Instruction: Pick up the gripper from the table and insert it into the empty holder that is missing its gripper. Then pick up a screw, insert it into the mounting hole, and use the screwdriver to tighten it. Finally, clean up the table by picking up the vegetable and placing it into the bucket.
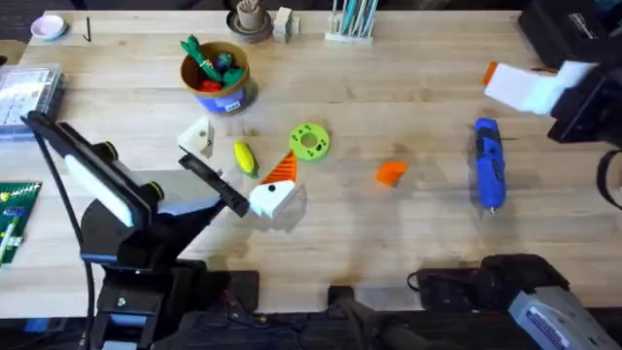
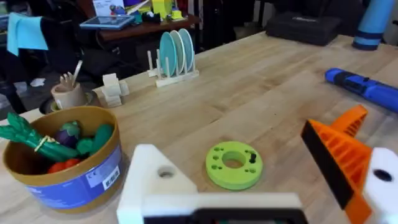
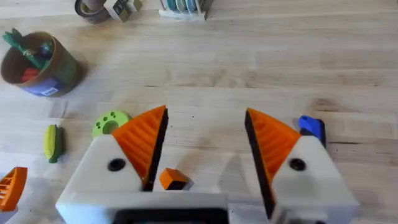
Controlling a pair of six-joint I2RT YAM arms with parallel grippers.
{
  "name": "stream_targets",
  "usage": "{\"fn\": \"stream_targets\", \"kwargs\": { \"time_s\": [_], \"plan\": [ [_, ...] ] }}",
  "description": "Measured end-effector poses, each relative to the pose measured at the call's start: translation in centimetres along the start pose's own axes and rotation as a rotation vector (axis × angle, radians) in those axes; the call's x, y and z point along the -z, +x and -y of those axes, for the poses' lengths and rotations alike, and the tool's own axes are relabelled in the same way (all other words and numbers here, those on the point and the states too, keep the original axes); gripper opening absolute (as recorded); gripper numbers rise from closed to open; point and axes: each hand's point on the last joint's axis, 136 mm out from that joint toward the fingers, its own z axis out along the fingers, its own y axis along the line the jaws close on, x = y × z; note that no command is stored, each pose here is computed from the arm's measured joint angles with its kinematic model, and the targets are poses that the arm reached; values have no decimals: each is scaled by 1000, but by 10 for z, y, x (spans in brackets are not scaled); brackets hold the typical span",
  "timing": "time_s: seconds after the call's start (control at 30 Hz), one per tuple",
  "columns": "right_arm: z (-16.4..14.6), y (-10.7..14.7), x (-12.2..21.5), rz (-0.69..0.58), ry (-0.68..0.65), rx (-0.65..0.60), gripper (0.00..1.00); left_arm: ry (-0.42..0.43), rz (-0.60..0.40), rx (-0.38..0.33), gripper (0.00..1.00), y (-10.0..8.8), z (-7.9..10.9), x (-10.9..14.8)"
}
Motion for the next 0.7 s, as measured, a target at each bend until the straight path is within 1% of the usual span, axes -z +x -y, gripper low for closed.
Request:
{"fn": "stream_targets", "kwargs": {
  "time_s": [0.5,0.57,0.7],
  "plan": [
    [0,0,0,0,0,0,785,4,0,0,993,0,1,0],
    [0,0,0,0,0,0,785,23,1,1,993,0,4,0],
    [0,0,0,0,0,0,785,105,1,4,993,0,18,1]
  ]
}}
